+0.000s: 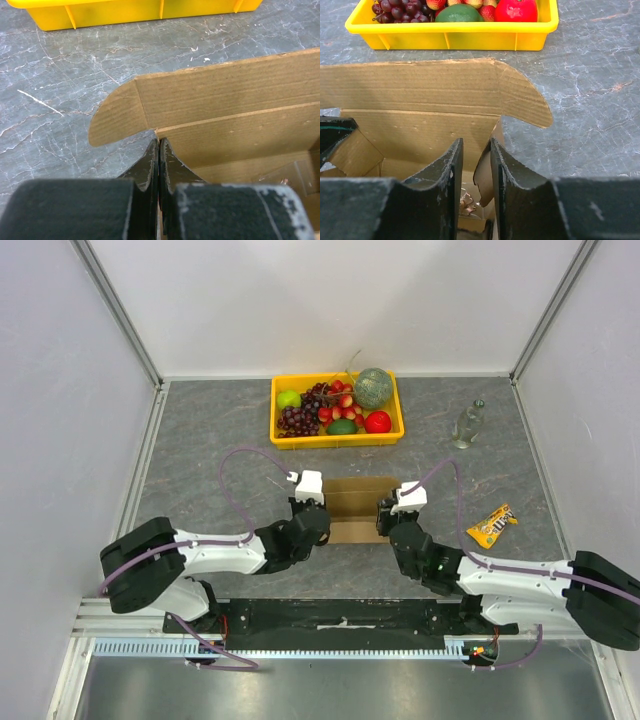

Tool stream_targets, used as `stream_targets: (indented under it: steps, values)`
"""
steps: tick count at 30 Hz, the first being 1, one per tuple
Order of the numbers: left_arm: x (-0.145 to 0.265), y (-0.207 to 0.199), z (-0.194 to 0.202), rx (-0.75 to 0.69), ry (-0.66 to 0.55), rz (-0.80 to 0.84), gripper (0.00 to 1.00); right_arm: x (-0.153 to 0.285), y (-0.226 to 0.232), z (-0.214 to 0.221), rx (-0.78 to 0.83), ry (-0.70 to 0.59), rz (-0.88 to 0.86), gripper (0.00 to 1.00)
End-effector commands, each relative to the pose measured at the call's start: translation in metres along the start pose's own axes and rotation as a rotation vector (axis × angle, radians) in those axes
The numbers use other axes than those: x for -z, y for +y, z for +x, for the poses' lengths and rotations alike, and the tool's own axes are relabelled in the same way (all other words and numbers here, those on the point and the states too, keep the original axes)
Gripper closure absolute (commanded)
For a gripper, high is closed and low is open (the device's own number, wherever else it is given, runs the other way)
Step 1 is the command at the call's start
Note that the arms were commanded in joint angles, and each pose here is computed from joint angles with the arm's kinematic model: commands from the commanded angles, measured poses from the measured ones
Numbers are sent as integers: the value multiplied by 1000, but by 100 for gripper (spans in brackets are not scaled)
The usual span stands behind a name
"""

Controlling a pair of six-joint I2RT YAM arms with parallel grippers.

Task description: Fold the paper box

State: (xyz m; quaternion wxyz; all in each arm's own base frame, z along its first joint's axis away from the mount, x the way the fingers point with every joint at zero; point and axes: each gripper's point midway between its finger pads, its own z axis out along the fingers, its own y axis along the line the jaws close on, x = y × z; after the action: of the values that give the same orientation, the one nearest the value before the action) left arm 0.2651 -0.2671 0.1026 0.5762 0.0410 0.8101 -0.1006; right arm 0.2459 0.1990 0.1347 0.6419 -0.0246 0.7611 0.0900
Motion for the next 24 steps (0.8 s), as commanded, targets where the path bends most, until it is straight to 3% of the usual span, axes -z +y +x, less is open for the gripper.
stream_targets:
  steps: [1,15,24]
  values:
    - [8,-4,-9,88,-71,-6,98,7,8,-4,-51,-8,-57,64]
    - [27,13,2,105,-126,-50,98,26,-1,-35,-79,-81,-123,45]
    - [34,11,14,44,-157,-97,98,50,15,-64,-45,-94,-305,41]
